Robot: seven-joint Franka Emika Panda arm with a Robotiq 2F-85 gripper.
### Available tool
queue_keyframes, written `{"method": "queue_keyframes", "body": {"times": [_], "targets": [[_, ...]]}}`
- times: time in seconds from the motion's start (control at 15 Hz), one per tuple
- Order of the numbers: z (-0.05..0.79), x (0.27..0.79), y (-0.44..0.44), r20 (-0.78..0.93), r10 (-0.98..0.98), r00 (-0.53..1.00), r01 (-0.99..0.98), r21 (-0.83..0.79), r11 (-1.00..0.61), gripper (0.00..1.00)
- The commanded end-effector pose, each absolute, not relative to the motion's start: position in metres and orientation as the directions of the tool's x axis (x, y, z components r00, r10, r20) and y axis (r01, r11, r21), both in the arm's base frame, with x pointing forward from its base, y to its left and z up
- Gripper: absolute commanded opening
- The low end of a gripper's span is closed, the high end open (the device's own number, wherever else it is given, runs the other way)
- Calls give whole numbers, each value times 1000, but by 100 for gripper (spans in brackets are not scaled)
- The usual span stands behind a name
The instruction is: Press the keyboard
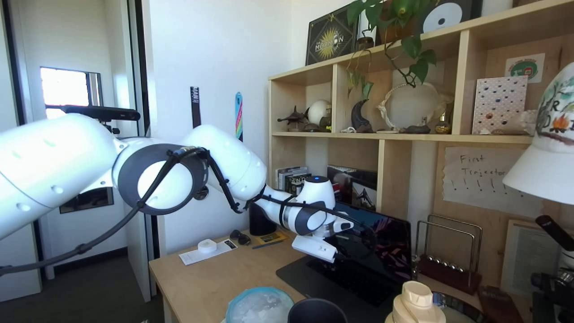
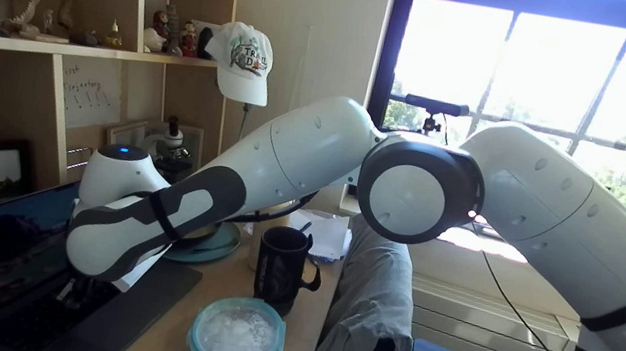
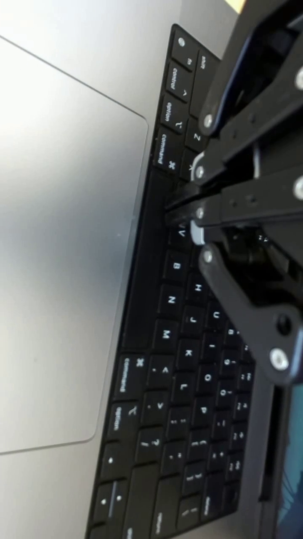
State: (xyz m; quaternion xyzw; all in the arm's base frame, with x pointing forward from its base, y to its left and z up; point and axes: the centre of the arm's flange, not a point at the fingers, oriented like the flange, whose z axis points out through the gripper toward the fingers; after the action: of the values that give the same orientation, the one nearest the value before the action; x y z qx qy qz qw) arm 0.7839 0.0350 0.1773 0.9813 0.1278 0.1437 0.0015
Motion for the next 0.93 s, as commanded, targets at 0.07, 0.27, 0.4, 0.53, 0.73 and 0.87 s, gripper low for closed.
{"method": "queue_keyframes", "body": {"times": [0.07, 0.27, 0.4, 0.53, 0.73, 0.87], "targets": [[166, 790, 36, 247, 218, 944, 216, 36, -976, 7], [162, 788, 37, 246, 207, 947, 206, 30, -978, 7], [164, 789, 37, 253, 202, 946, 201, 32, -979, 7], [174, 790, 36, 269, 188, 945, 186, 34, -982, 7], [189, 792, 35, 282, 176, 943, 171, 43, -984, 7], [196, 794, 35, 293, 175, 940, 170, 44, -984, 7]]}}
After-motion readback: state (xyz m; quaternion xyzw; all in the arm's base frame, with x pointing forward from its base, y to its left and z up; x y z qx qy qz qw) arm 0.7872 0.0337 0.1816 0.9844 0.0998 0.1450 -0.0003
